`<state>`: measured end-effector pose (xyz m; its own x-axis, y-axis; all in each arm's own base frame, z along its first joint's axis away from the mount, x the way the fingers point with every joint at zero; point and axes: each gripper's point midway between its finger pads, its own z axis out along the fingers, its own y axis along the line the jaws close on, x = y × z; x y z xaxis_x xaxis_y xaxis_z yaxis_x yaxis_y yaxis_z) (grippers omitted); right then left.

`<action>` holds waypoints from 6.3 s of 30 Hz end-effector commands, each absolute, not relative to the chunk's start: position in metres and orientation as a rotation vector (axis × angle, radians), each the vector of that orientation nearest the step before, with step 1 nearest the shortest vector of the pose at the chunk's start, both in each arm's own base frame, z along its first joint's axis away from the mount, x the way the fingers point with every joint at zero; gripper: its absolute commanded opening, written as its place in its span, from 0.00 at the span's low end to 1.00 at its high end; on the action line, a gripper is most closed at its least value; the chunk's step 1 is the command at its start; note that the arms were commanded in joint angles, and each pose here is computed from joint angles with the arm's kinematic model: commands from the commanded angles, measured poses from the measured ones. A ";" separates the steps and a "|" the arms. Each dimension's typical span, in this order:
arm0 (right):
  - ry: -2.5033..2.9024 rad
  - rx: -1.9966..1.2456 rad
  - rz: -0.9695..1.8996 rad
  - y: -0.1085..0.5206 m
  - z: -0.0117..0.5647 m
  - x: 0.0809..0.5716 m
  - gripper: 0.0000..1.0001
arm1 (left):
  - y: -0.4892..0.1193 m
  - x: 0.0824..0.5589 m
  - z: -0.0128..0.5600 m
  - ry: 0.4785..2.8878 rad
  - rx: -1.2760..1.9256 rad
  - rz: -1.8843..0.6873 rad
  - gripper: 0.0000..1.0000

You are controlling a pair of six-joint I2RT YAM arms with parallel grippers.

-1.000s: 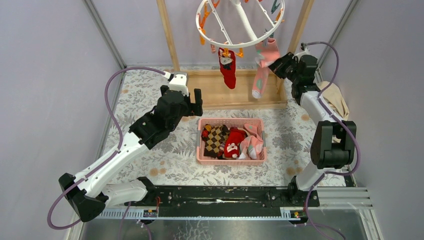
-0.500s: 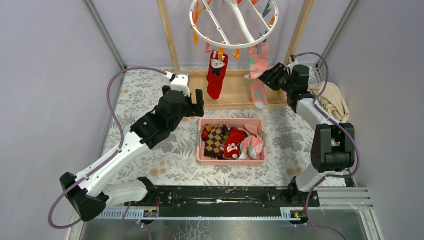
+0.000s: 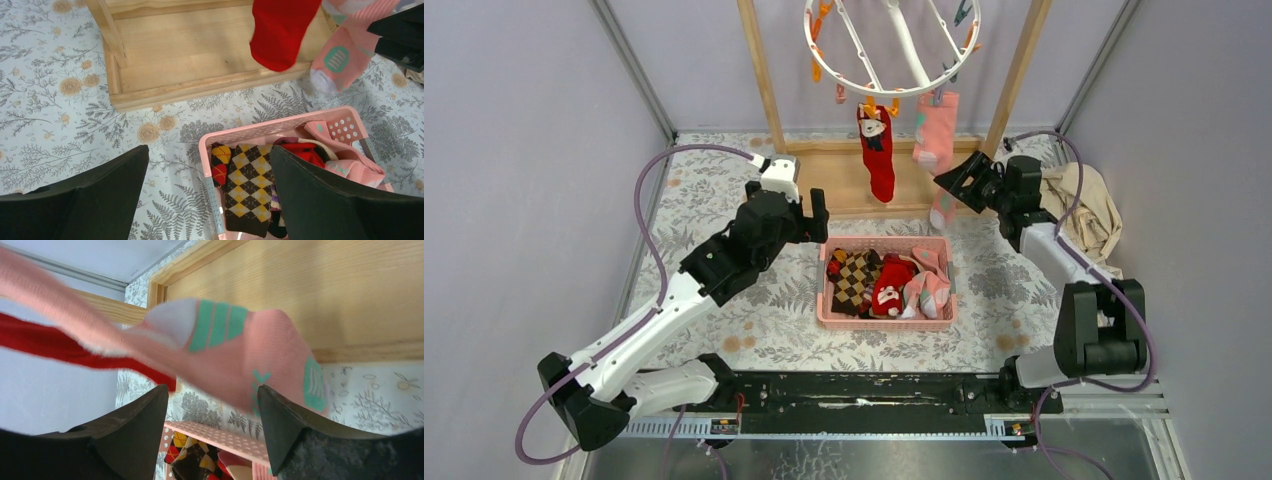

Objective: Remove the socks clipped to the hanger
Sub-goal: Adjust the hanger on the clothesline, then remove the sock from the hanger.

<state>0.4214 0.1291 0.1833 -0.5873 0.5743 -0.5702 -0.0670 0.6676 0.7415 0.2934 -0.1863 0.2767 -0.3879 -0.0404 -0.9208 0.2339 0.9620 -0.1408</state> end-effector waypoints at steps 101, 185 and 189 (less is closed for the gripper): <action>2.049 0.076 0.691 0.162 0.186 0.347 0.73 | -0.207 0.234 0.213 2.204 0.142 -0.615 0.99; 1.857 -0.132 1.496 0.266 0.369 0.267 0.00 | -0.307 0.266 0.307 1.727 0.315 -1.132 0.99; 1.867 -0.141 1.504 0.265 0.367 0.263 0.00 | -0.316 0.260 0.313 1.663 0.387 -1.189 0.99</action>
<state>0.2725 0.2640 0.3496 -0.7475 0.3532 -0.5625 -0.4438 0.3645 0.8186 0.2620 -0.3034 0.2860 -0.5273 -0.2491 -0.8123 0.6039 0.5627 -0.5645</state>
